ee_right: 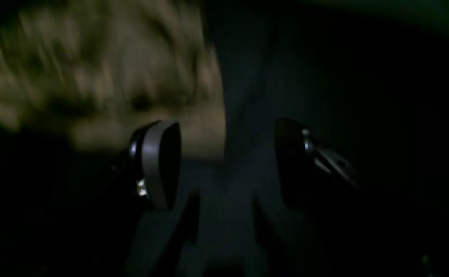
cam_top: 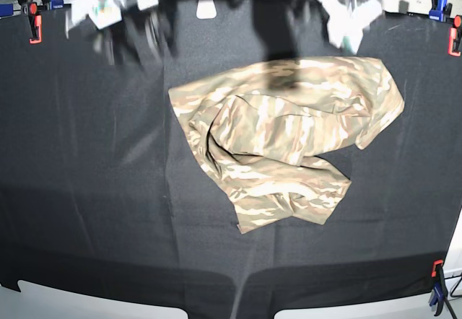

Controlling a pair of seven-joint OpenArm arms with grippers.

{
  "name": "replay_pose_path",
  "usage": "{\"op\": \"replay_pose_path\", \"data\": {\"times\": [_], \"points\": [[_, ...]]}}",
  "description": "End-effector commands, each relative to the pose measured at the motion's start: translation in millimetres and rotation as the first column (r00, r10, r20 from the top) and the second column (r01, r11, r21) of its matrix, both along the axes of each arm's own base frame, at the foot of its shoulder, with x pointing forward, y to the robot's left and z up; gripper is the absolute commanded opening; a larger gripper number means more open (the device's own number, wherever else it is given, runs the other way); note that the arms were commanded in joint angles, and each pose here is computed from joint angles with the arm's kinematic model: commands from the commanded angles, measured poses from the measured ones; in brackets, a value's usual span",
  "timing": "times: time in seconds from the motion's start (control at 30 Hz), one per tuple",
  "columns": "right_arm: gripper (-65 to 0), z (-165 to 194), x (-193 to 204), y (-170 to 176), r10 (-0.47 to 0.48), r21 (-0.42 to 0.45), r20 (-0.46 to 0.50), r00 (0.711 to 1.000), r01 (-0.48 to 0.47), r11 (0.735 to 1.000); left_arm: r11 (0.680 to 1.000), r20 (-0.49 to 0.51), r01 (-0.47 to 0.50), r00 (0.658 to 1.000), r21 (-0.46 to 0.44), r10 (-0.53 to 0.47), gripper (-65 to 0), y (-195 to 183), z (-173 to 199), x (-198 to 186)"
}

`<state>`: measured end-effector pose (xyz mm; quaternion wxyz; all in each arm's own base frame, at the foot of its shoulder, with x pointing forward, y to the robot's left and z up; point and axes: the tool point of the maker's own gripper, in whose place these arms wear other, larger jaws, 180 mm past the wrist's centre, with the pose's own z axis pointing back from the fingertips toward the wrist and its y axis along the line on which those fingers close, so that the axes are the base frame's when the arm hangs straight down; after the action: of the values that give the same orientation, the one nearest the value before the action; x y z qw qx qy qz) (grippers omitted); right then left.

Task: Layout the t-shirt on the table in an organized manner, then fold the t-shirt properly
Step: 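Lower both grippers onto the crumpled camouflage t-shirt and grasp it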

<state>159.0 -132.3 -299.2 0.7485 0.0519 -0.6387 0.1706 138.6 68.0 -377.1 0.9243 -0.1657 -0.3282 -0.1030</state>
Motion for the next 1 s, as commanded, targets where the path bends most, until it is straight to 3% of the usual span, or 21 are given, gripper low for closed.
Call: {"op": "replay_pose_path", "data": {"times": [0.0,0.27,0.37,0.67,0.77,0.87,0.97], "points": [[-28.0,14,8,4,0.023,-0.004,0.067,0.997,-0.023,1.000,0.999,0.049,-0.004,0.999,-0.037,0.006,-33.2,-4,12,10],[-28.0,56,69,13,0.040,0.001,0.275,0.960,-0.042,0.999,0.998,0.249,0.002,0.968,-0.070,0.016,-33.2,-7,51,76],[-28.0,64,94,15,0.037,-0.019,0.287,0.957,-0.033,0.999,0.998,0.307,0.009,0.952,-0.065,0.012,-33.2,-7,65,98],[-28.0,57,156,13,-0.024,-0.090,0.131,0.991,0.036,0.995,0.998,0.490,0.022,0.871,-0.059,0.009,-33.2,-7,119,156],[-28.0,48,172,15,-0.054,-0.110,0.025,0.998,0.057,0.992,0.998,0.529,0.025,0.849,-0.058,0.009,-33.2,-7,133,168],[-28.0,28,176,33,0.017,-0.180,-0.136,0.991,-0.041,0.983,0.998,0.551,0.026,0.834,-0.057,0.010,-33.2,-7,141,174],[-28.0,12,170,50,0.078,-0.200,-0.266,0.961,-0.134,0.971,0.998,0.554,0.026,0.832,-0.058,0.010,-33.2,-7,142,175]]}}
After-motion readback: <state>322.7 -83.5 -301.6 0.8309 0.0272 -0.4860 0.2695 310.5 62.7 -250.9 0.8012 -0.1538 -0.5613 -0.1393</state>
